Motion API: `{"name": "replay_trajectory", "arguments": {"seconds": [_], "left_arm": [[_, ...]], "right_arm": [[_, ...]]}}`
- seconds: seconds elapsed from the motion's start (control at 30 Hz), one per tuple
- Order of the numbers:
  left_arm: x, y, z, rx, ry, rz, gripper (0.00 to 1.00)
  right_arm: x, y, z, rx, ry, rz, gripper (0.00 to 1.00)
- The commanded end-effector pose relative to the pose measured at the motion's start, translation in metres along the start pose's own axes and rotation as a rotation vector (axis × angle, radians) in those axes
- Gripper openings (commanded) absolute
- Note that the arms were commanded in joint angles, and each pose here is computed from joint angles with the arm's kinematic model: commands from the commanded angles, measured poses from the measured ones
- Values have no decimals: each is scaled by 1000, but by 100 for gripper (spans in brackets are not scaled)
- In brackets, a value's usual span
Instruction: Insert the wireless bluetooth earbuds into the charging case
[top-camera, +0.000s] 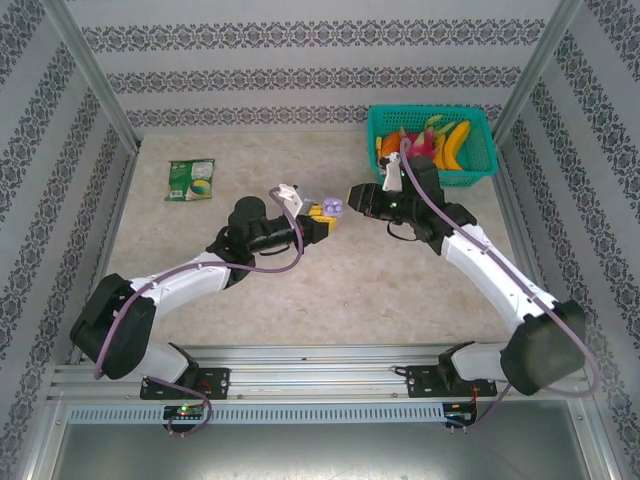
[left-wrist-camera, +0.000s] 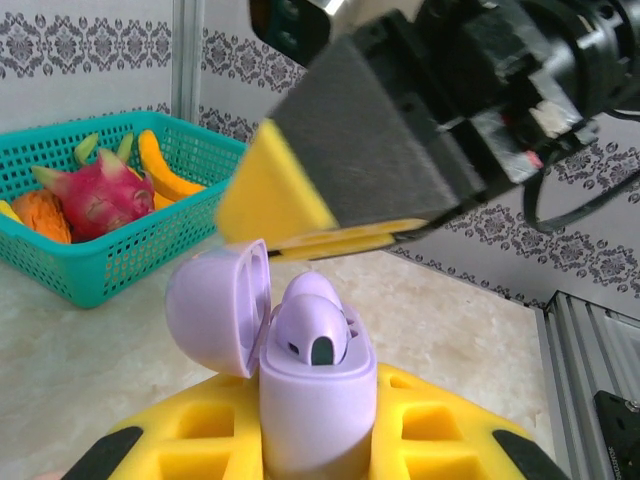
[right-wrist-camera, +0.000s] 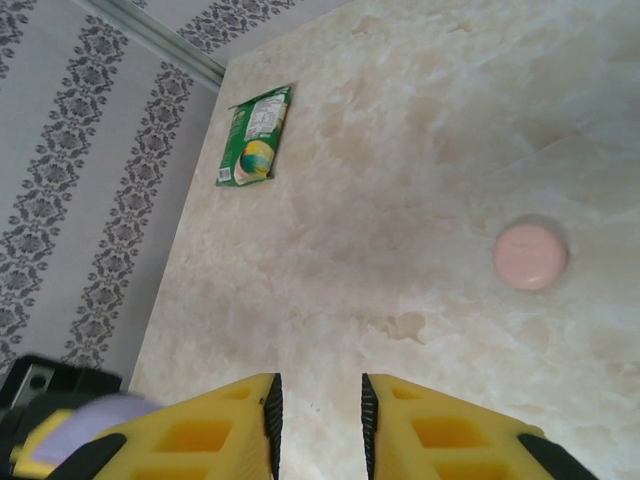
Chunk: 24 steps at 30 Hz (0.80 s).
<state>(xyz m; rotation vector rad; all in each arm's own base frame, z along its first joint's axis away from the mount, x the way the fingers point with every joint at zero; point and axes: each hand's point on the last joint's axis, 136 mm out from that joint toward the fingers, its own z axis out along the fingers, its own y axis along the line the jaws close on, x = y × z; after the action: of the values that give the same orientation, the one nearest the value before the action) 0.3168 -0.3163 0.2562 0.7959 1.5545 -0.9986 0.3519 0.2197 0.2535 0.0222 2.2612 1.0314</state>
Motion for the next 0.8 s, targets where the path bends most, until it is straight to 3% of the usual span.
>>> {"name": "replay_trajectory", "arguments": {"seconds": [0.0,0.37,0.77], "left_arm": [[-16,-4,2,38,-44,13,0],[-3,2,11,36,-11,-16,0],[3,20,24,-10,1,-40,0]], "right_arm": [[-20,1,11,10,-12,-34,29],[-4,2,53,-31,127,-22,26],[39,2,12,-32,151,-23,24]]}}
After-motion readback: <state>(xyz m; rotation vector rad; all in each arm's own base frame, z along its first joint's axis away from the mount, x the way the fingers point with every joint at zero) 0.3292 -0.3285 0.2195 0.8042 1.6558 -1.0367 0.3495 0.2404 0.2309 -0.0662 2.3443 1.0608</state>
